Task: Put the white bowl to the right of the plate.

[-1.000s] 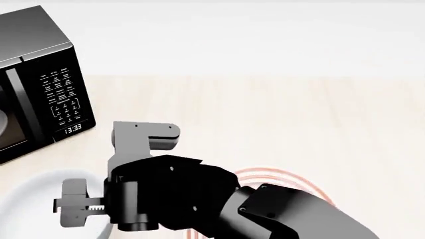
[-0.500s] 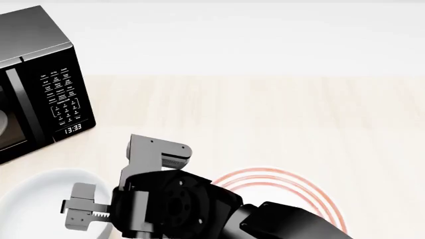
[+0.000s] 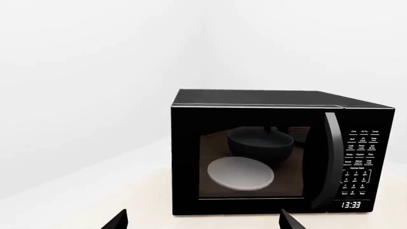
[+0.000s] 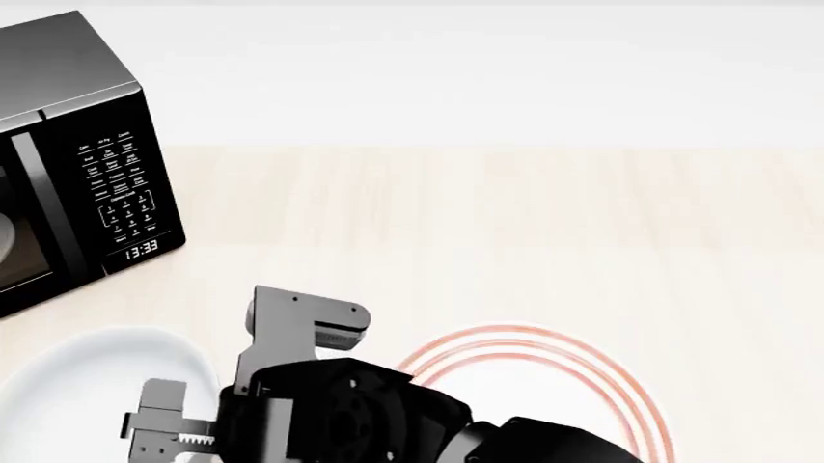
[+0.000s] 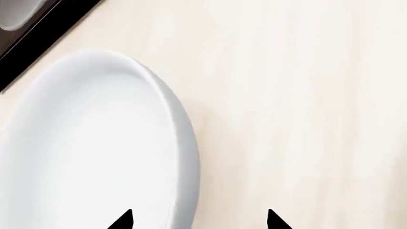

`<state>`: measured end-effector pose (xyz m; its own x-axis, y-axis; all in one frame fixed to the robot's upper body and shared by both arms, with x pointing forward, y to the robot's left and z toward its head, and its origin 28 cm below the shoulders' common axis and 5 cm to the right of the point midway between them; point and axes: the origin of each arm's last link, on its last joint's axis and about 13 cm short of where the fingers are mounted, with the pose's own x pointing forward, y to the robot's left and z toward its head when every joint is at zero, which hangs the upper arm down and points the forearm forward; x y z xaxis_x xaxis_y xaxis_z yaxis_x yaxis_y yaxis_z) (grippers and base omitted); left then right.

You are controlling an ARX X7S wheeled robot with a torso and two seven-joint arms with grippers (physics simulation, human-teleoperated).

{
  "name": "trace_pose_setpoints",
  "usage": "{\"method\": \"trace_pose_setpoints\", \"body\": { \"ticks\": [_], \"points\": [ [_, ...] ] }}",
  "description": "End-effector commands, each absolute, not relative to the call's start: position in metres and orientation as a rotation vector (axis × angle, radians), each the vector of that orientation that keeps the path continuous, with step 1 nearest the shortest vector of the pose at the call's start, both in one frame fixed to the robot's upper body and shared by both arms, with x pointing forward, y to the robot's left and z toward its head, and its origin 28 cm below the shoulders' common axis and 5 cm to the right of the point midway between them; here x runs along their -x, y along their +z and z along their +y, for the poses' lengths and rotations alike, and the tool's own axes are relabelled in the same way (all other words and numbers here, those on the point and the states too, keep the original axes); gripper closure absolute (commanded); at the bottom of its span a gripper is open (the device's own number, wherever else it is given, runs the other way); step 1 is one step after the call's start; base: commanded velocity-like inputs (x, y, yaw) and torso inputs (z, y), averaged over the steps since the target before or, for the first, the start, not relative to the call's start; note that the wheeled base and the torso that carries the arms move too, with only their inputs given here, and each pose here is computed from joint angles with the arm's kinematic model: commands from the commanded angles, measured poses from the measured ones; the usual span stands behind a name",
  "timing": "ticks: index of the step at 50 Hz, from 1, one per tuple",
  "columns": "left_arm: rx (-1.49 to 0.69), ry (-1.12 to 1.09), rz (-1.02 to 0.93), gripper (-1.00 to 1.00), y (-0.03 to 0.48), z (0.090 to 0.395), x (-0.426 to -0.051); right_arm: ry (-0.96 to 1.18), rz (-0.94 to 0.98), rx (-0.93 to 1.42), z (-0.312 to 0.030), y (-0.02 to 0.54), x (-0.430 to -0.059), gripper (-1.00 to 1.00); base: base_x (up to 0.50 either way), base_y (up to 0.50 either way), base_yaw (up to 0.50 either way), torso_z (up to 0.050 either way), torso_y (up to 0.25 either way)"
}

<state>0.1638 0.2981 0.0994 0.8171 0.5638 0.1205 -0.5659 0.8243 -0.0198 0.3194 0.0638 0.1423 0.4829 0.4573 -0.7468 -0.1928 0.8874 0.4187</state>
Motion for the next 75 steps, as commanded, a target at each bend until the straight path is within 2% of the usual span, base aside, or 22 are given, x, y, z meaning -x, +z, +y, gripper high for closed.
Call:
{"method": "trace_pose_setpoints", "body": {
  "ticks": [1,19,41,42,55,67,75],
  "points": [
    [-0.014,0.603,-0.127,-1.0,0.101,0.299,-0.162,0.427,1.001,-0.305,0.06,0.128,-0.318,-1.0,0.0,0.0,0.0,0.0,0.0],
    [-0.014,0.599,-0.13,-1.0,0.101,0.298,-0.161,0.543,0.986,-0.354,0.061,0.126,-0.316,-1.0,0.0,0.0,0.0,0.0,0.0],
    [-0.01,0.599,-0.142,-1.0,0.102,0.299,-0.157,0.494,0.976,-0.367,0.059,0.118,-0.317,-1.0,0.0,0.0,0.0,0.0,0.0],
    [-0.01,0.599,-0.142,-1.0,0.102,0.299,-0.157,0.448,0.986,-0.341,0.059,0.117,-0.316,1.0,0.0,0.0,0.0,0.0,0.0],
    [-0.011,0.597,-0.147,-1.0,0.102,0.298,-0.155,0.447,0.949,-0.329,0.061,0.125,-0.318,1.0,0.0,0.0,0.0,0.0,0.001],
    [-0.014,0.594,-0.143,-1.0,0.101,0.297,-0.158,0.413,0.872,-0.358,0.084,0.199,-0.316,1.0,0.0,0.0,0.0,0.0,0.0],
    [-0.017,0.592,-0.14,-1.0,0.101,0.297,-0.159,0.403,0.833,-0.387,0.085,0.226,-0.321,1.0,0.0,0.0,0.0,0.0,0.001]
  ]
}}
